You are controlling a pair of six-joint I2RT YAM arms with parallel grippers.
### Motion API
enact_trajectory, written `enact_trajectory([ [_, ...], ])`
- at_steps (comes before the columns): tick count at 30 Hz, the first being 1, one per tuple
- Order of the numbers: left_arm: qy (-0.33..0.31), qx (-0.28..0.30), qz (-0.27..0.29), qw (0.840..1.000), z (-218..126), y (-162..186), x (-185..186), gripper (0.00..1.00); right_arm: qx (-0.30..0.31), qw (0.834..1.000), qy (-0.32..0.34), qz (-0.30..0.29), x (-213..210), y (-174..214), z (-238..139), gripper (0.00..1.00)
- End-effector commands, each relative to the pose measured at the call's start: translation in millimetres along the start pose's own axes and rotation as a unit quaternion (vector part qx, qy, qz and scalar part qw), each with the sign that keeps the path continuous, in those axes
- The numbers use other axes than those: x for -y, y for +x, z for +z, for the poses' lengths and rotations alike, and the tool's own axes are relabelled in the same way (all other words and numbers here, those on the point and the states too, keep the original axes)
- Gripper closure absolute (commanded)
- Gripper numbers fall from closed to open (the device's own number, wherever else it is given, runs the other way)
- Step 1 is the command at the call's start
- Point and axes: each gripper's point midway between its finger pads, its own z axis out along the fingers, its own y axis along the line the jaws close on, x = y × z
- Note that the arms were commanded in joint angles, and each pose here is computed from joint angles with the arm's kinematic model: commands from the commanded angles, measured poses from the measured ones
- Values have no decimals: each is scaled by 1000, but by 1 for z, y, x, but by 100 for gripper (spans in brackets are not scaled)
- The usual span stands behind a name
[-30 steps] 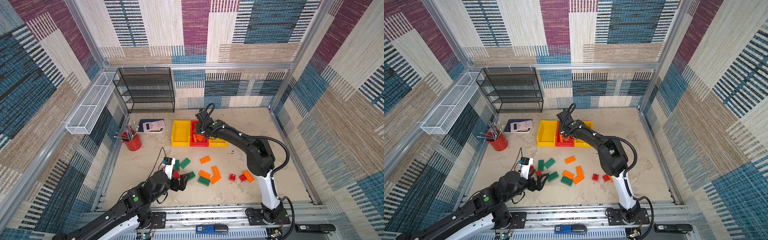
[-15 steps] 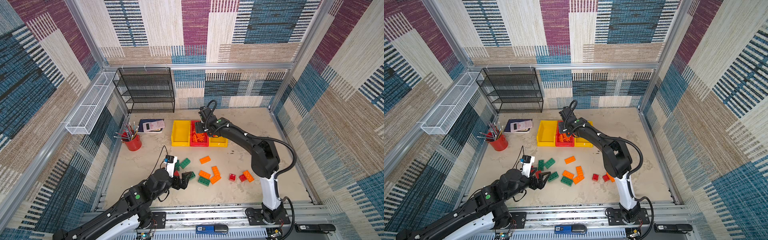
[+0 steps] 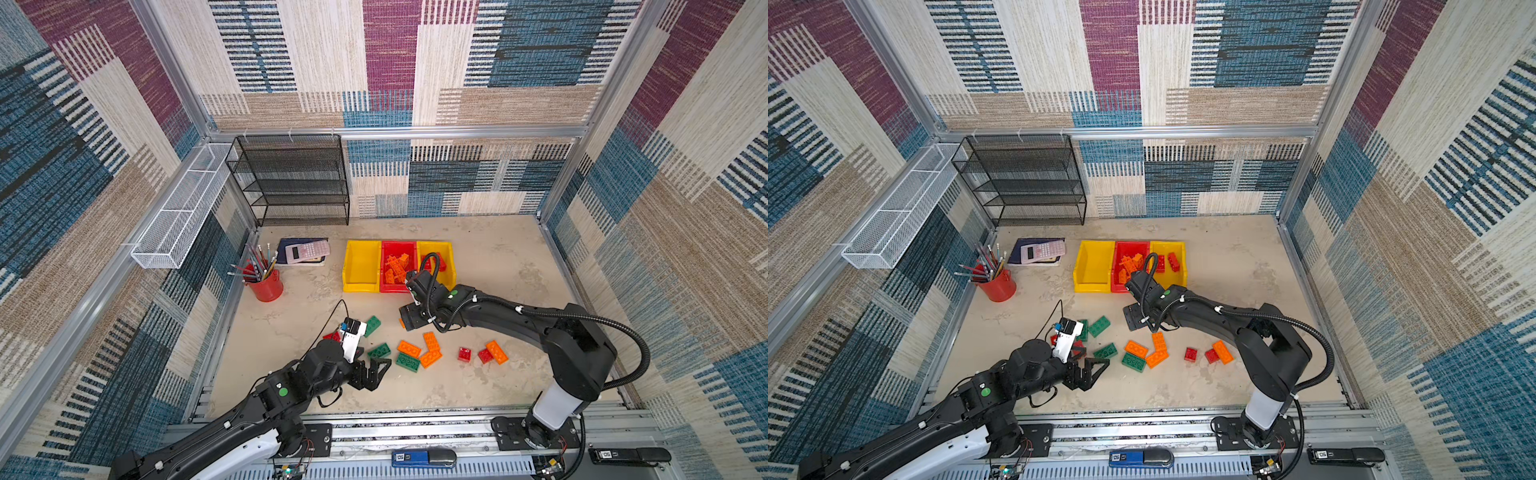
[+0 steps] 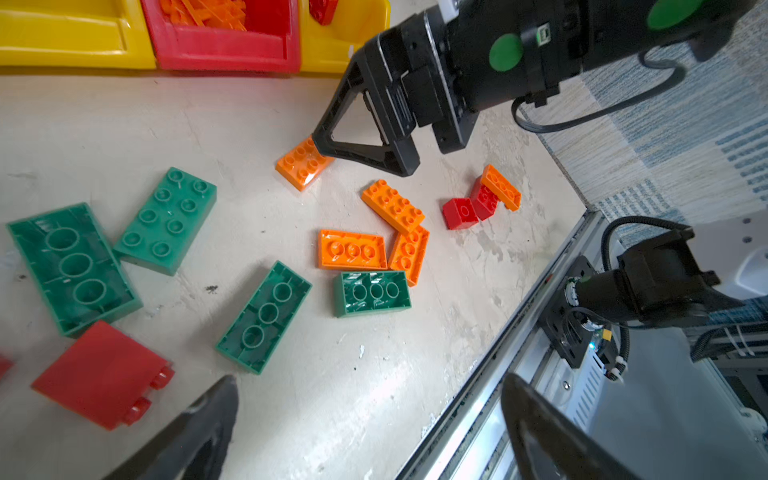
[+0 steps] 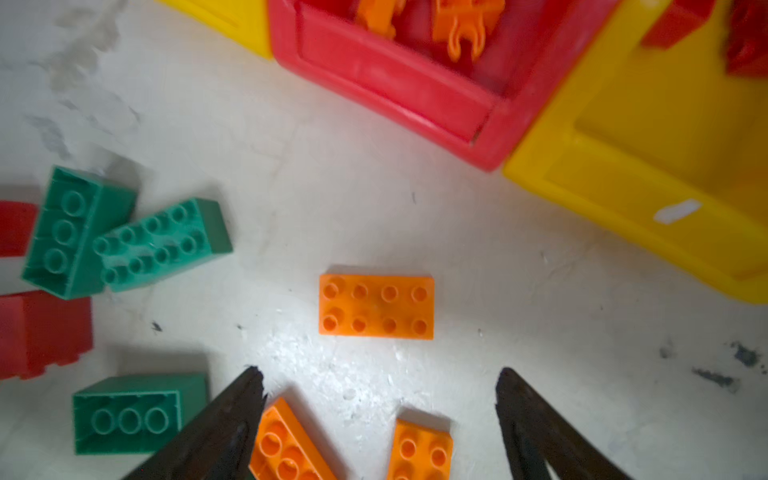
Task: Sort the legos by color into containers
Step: 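Return the right gripper and grasp the orange 2x4 brick near the bins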
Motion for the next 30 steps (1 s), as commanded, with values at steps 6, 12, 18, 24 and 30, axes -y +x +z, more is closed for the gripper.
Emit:
enact_trajectory([
  [6,41,0,-9,999,3,4,12,1,0,1000,-18,10,-9,3,22,12],
  [12,36,3,-7,999,-1,5,9,1,-3,1000,-21,8,-13,1,35,13],
  [18,31,4,-5,1000,-2,7,5,1,-9,1000,-13,0,-14,-4,45,14],
  [24,27,5,-3,1000,0,8,3,1,-29,1000,-1,-2,-11,4,54,23],
  [30,25,8,1,1000,1,7,3,1,-32,999,5,3,-7,10,53,39],
])
